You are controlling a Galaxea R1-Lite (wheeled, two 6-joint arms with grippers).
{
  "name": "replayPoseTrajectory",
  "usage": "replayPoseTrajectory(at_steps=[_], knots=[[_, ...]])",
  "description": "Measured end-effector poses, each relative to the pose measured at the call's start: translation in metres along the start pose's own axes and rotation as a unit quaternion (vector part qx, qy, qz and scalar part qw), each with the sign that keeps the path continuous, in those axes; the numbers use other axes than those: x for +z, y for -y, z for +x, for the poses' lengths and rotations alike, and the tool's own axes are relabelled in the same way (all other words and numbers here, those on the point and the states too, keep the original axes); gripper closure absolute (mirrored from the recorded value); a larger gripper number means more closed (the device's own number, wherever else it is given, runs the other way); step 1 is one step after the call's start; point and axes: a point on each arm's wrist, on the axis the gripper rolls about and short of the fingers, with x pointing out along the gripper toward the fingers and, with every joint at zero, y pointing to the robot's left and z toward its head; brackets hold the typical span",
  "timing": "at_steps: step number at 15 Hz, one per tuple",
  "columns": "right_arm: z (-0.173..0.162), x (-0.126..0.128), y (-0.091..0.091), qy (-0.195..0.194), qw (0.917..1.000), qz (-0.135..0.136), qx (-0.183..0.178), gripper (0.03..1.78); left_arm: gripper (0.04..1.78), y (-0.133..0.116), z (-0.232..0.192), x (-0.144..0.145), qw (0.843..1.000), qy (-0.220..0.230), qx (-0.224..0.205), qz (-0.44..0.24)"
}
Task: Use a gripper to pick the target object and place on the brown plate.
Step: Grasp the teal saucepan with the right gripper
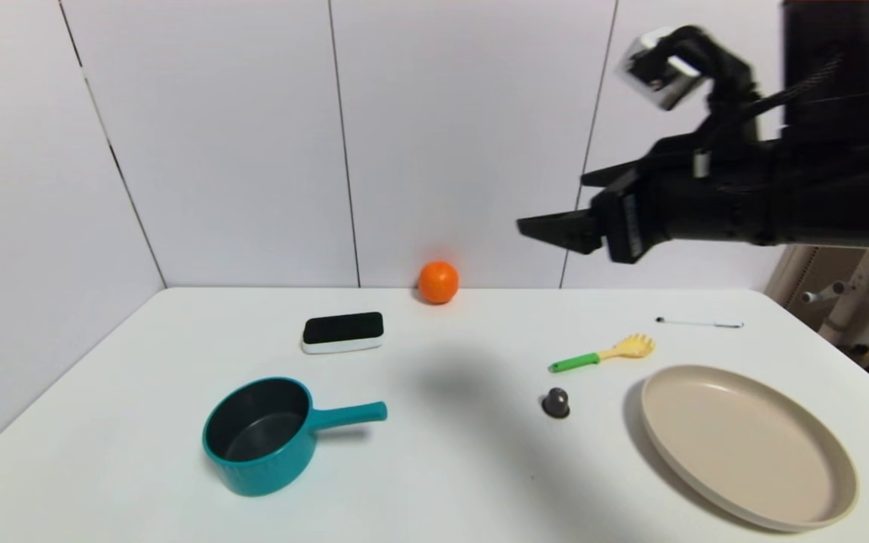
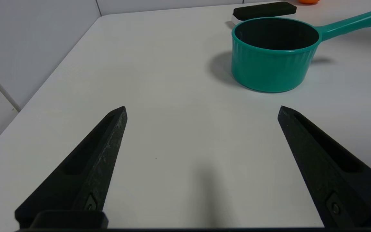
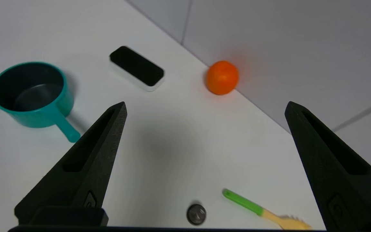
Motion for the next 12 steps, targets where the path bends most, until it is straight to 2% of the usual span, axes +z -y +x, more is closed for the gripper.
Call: replayPoseTrajectory(at_steps=[3, 6, 9, 12], knots=[[0.056, 0.006, -0.041, -0.009, 0.9972, -0.036, 0.065, 0.12, 0.13, 0.000, 0.000, 0.000, 1.000, 0.000, 0.000, 0.000], [0.093, 0.013, -0.086, 0.003, 0.9901, -0.068, 0.123, 0.12, 0.13, 0.000, 0.000, 0.000, 1.000, 0.000, 0.000, 0.000], [0.113, 0.006, -0.127, -0.004, 0.9714, -0.093, 0.218, 0.12, 0.13, 0.000, 0.000, 0.000, 1.000, 0.000, 0.000, 0.000], [0.127, -0.010, -0.152, -0.033, 0.9606, -0.108, 0.254, 0.12, 0.13, 0.000, 0.000, 0.000, 1.000, 0.000, 0.000, 0.000]])
